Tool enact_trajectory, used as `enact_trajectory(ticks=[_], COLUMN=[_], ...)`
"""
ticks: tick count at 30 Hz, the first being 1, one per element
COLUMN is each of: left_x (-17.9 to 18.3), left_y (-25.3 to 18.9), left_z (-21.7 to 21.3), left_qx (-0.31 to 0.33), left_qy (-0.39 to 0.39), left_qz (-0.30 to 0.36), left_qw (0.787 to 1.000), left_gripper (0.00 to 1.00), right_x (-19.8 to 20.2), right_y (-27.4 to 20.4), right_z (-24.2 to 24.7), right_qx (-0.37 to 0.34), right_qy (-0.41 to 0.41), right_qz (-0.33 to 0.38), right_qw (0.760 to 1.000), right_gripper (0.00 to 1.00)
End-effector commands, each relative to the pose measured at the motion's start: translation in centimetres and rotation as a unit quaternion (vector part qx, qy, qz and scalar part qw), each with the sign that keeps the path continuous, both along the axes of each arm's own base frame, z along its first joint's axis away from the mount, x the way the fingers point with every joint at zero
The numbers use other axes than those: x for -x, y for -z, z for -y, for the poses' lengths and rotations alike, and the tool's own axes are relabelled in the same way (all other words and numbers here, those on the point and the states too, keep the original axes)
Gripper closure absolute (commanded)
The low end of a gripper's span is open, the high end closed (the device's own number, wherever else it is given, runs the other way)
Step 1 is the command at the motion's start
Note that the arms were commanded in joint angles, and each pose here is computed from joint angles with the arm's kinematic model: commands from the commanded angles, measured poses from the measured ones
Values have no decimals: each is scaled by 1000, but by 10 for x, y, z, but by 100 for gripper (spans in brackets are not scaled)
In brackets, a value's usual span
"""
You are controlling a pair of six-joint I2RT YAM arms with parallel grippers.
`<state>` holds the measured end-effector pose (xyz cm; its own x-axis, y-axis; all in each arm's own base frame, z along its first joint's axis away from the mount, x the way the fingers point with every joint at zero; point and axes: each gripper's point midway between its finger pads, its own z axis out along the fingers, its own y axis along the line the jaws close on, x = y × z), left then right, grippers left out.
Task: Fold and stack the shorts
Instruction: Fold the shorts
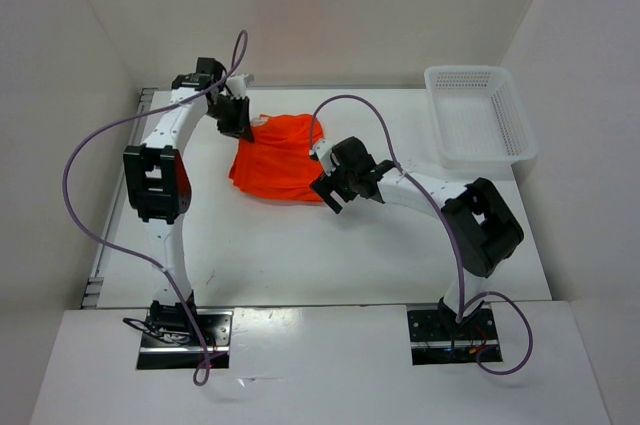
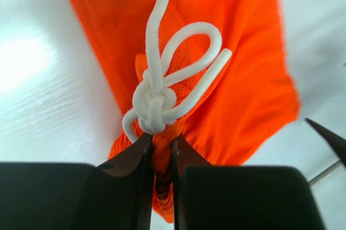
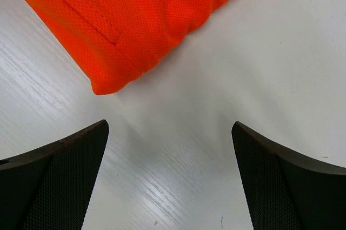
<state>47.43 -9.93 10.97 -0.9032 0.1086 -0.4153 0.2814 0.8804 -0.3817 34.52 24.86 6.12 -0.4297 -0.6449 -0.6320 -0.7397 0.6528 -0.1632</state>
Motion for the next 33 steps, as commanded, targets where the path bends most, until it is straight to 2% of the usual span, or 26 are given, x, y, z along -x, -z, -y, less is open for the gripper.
enact_trajectory(ticks=[1, 5, 10, 11, 14, 16, 17, 18, 19, 21, 26, 30, 33], left_x=[-7, -17, -32, -37, -46, -56, -59, -62, -65, -67, -74, -77, -74], left_y=[-81, -82, -31, -26, -4, 7, 16, 18, 12, 20, 4, -10, -4], left_z=[25, 22, 9, 7, -2, -8, -8, -13, -13, -12, -24, -42, -54], left_qx=[42, 32, -11, -17, -30, -35, -35, -35, -35, -35, -52, -72, -92], left_qy=[33, 28, 7, 3, -7, -14, -14, -18, -19, -18, -33, -54, -69], left_qz=[91, 99, 62, 67, 61, 62, 55, 56, 65, 59, 83, 101, 97], left_qw=[994, 994, 998, 998, 998, 997, 998, 998, 997, 997, 995, 991, 989], left_gripper=[92, 88, 85, 81, 78, 70, 62, 62, 51, 36, 13, 11, 11], right_x=[-11, -11, -11, -11, -15, -16, -18, -18, -19, -20, -19, -17, -19], right_y=[-14, -14, -14, -14, -20, -20, -21, -21, -21, -26, -30, -40, -49], right_z=[-4, -4, -4, -4, -2, -1, -2, -2, 0, 1, 4, -4, -13], right_qx=[-15, -15, -13, -13, -12, -9, -9, -9, -6, -6, -6, -24, -41], right_qy=[-3, -3, -6, -6, 1, 5, 2, 2, 5, 9, 12, 1, -10], right_qz=[32, 32, 34, 34, 46, 48, 54, 54, 56, 62, 68, 62, 65], right_qw=[999, 999, 999, 999, 999, 999, 999, 999, 998, 998, 998, 998, 997], right_gripper=[0, 0, 0, 0, 0, 0, 0, 0, 0, 0, 0, 0, 0])
